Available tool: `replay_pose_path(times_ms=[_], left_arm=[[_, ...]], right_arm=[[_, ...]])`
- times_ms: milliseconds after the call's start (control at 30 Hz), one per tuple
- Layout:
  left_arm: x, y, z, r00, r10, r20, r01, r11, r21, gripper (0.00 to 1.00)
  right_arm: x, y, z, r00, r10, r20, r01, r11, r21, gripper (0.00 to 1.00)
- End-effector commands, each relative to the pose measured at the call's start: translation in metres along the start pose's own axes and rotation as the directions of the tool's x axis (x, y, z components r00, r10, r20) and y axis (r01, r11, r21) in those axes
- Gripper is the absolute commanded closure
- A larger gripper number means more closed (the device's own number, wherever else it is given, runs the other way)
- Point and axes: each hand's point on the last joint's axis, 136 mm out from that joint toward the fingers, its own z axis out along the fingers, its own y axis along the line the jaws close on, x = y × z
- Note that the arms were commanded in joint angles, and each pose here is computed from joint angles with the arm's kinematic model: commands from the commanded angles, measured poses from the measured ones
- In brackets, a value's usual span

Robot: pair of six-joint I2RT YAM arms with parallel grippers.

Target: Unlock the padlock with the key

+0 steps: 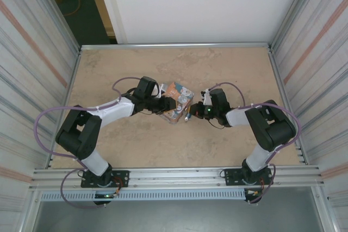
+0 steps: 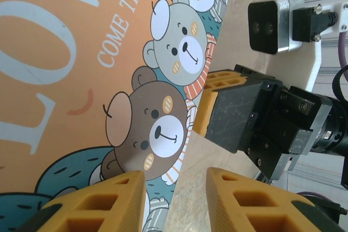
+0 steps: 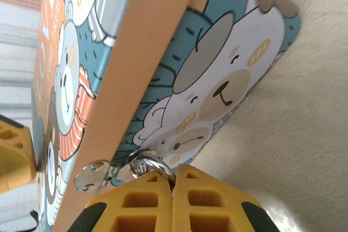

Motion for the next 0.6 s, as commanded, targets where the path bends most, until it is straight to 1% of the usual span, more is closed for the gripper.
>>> replay_pose_path(times_ms=[0,300,567], left_arm=[[0.031,0.032,0.007,0.993,-0.084,-0.089,0.076,0.993,-0.089,0.64],[0.029,0.030,0.006,0.993,-0.081,-0.088,0.073,0.993,-0.090,0.64],[0.026,0.032,0.002,0.994,-0.083,-0.077,0.075,0.993,-0.094,0.63]], right_arm=[[-0.026,0.023,-0.003,0.996,-0.015,0.087,0.018,0.999,-0.033,1.00],[-0.032,0.021,-0.005,0.994,-0.016,0.110,0.017,1.000,-0.004,1.00],[-0.035,0.016,-0.019,0.990,-0.047,0.130,0.041,0.998,0.046,1.00]])
